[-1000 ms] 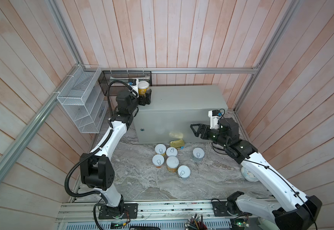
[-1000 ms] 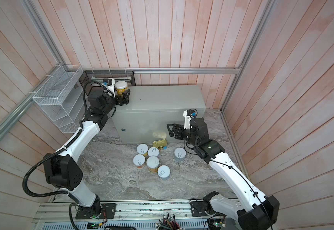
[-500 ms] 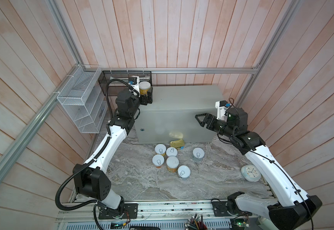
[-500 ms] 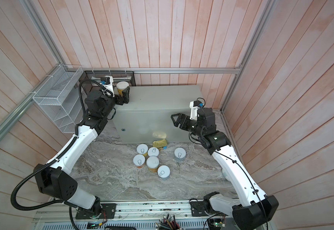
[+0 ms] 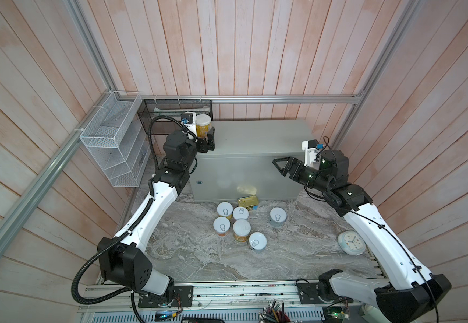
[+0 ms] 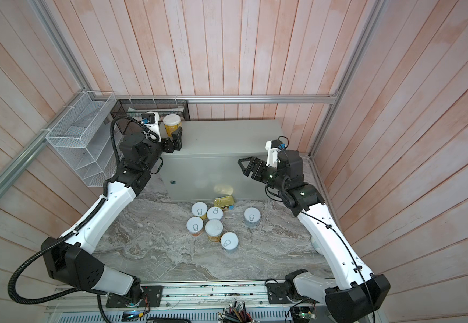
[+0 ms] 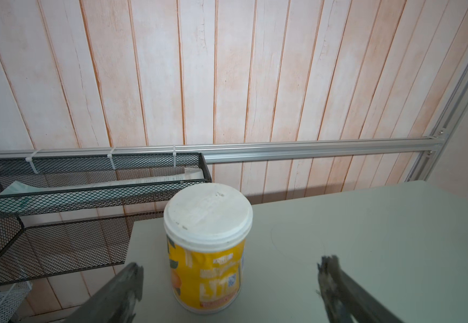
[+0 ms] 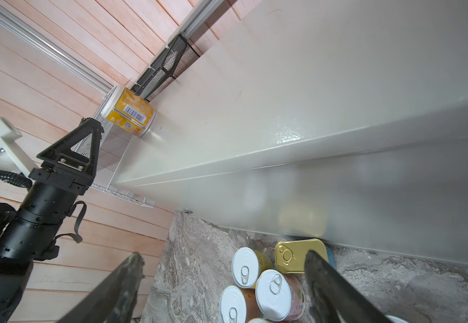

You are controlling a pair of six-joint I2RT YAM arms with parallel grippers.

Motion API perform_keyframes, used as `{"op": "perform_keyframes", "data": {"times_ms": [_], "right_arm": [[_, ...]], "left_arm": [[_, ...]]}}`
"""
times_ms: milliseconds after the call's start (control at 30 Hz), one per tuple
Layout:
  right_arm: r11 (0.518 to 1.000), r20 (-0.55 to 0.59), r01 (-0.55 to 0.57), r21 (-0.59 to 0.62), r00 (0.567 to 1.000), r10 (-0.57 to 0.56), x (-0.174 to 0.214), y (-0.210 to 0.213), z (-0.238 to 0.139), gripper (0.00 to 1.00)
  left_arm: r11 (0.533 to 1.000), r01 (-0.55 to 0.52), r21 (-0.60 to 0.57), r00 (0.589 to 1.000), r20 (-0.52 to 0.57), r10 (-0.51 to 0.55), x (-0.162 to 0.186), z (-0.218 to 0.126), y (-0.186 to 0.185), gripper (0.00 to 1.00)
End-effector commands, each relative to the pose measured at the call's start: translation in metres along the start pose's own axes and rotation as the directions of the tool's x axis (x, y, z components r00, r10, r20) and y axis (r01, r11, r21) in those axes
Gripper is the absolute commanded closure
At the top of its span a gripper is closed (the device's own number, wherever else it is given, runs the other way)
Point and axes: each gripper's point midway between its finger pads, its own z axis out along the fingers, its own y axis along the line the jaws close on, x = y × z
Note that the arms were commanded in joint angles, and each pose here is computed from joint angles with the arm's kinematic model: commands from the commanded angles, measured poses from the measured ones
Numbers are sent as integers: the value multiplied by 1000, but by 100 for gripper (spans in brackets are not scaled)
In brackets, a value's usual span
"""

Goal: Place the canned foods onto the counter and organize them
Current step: 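Set the yellow can on the cabinet top and open the left gripper, then lower the left gripper back down over the remaining cans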

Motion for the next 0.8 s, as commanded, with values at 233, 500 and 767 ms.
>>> {"op": "perform_keyframes", "data": {"times_ms": [233,500,767], "right_arm": [[999,-22,-40,-24,999,40,14,-15,5,9],[998,-18,55,-38,998,-56,52,-34,-14,6],[987,-3,153,52,988,-153,90,-78,-32,6]], "left_arm": [[1000,8,19,1000,-21,-7,4,-38,-16,0],[996,-59,63,996,-69,64,12,-92,-39,0],[981,-115,154,935,-317,160,83,-131,-62,0]]}}
